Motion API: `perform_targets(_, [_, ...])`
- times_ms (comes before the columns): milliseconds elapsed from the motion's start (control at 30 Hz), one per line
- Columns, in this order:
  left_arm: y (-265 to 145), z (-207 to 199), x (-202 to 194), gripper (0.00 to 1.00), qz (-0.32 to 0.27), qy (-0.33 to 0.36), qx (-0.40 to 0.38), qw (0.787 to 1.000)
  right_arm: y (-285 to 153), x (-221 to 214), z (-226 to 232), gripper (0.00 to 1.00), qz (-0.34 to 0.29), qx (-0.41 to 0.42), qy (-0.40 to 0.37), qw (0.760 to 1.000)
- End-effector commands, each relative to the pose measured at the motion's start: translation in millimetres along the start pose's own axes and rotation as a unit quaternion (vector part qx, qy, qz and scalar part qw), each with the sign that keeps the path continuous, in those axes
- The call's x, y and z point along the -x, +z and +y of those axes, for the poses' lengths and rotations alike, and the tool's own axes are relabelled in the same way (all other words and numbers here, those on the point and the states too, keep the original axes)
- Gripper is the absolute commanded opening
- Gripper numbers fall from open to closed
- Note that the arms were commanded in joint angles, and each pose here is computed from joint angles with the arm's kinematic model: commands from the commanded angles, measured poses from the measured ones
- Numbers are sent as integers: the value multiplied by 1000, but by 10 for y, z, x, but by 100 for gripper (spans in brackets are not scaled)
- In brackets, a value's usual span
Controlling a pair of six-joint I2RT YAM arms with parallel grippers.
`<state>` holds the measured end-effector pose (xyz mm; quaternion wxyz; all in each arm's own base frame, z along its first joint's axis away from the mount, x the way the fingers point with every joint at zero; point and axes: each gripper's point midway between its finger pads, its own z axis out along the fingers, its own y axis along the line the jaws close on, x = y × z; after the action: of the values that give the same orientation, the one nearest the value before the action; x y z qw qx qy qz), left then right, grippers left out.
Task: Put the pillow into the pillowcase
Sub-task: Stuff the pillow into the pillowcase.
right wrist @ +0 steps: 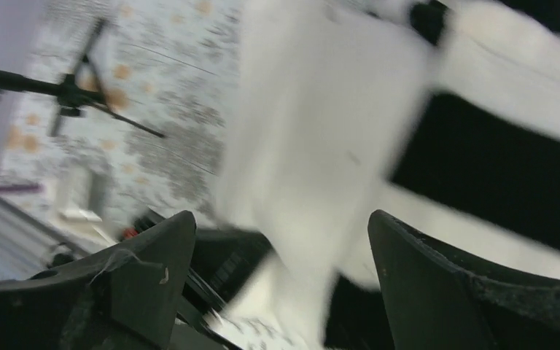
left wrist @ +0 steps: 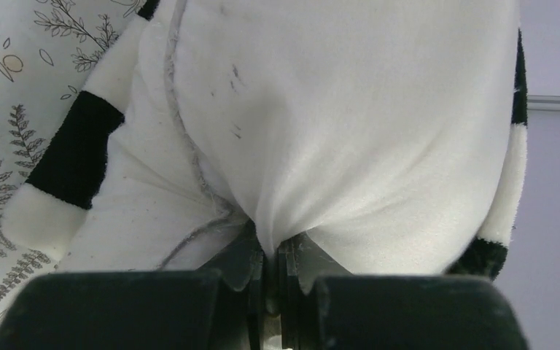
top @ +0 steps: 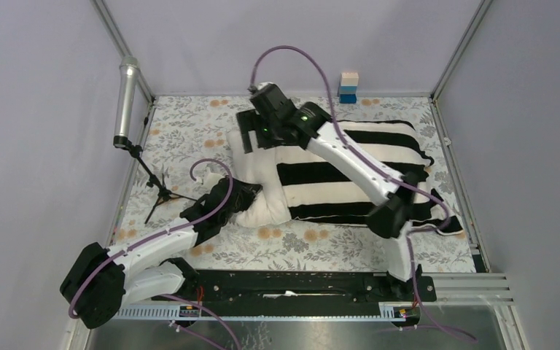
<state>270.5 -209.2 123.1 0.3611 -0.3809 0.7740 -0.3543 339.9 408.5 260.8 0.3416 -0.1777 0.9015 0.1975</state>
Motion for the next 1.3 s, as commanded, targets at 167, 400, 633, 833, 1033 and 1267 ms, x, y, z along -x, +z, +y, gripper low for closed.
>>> perform_targets(167, [223, 128, 234, 0, 32, -30, 42, 998, -1373, -534, -1595, 91, -164, -223, 128, 952])
perform_targets(400, [221, 201, 342, 0, 42, -44, 40, 997, -1482, -1310, -2329, 84, -164, -286, 197, 923])
perform_targets(633, [212, 239, 329, 0, 46, -49, 39, 997, -1201, -1131, -2220, 75, -150, -269, 176, 935])
perform_targets(833, [204, 221, 334, 0, 47, -45, 39, 997, -1180, -1237, -2431, 41, -130, -331, 168, 919])
perform_targets(1033, [235, 233, 314, 0, 51, -42, 40, 997, -1065, -1042, -2128, 0, -127, -245, 159, 948])
perform_targets(1267, [242, -52, 66, 0, 66, -14, 11, 998, -674, -737, -765, 0, -111, -46, 111, 986])
